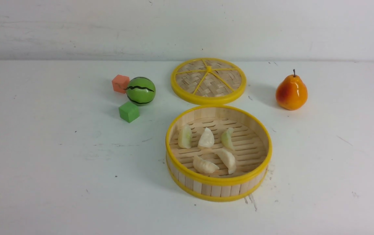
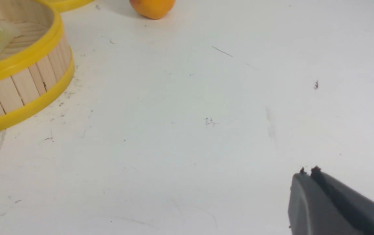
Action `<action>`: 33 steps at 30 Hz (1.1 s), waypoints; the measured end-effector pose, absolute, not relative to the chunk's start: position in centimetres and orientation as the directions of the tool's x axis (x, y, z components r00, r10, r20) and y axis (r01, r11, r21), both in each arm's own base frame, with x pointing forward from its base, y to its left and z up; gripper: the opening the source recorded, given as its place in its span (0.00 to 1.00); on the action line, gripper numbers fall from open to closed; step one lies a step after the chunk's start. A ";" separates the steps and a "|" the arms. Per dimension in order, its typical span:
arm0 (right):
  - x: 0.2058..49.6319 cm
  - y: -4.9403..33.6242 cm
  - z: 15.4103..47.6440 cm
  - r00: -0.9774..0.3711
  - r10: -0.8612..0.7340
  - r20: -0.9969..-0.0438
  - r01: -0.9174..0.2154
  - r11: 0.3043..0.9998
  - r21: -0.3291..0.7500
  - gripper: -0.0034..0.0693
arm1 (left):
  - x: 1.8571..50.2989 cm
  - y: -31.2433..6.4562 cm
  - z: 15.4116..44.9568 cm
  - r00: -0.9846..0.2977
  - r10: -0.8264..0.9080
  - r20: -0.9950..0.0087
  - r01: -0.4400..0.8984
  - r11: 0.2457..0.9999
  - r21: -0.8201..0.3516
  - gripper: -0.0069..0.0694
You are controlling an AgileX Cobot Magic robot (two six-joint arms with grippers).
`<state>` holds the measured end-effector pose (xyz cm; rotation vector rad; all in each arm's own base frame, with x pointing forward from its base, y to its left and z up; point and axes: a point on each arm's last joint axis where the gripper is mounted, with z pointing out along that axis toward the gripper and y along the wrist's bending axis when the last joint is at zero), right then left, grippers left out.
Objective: Put the dumplings into the steamer on the white table.
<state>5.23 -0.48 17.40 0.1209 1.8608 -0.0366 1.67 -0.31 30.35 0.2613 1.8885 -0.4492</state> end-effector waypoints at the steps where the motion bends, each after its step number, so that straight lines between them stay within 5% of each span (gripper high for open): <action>1: 5.2 -0.5 17.4 -0.286 0.065 -0.956 0.102 0.994 0.037 0.03 | 1.7 -0.3 30.4 -0.354 -0.035 -0.935 0.390 0.903 -0.181 0.33; 33: 5.2 -0.5 17.4 -0.287 0.072 -0.955 0.102 0.994 0.044 0.08 | 1.8 -0.4 30.1 -0.358 -0.032 -0.933 0.389 0.904 -0.180 0.37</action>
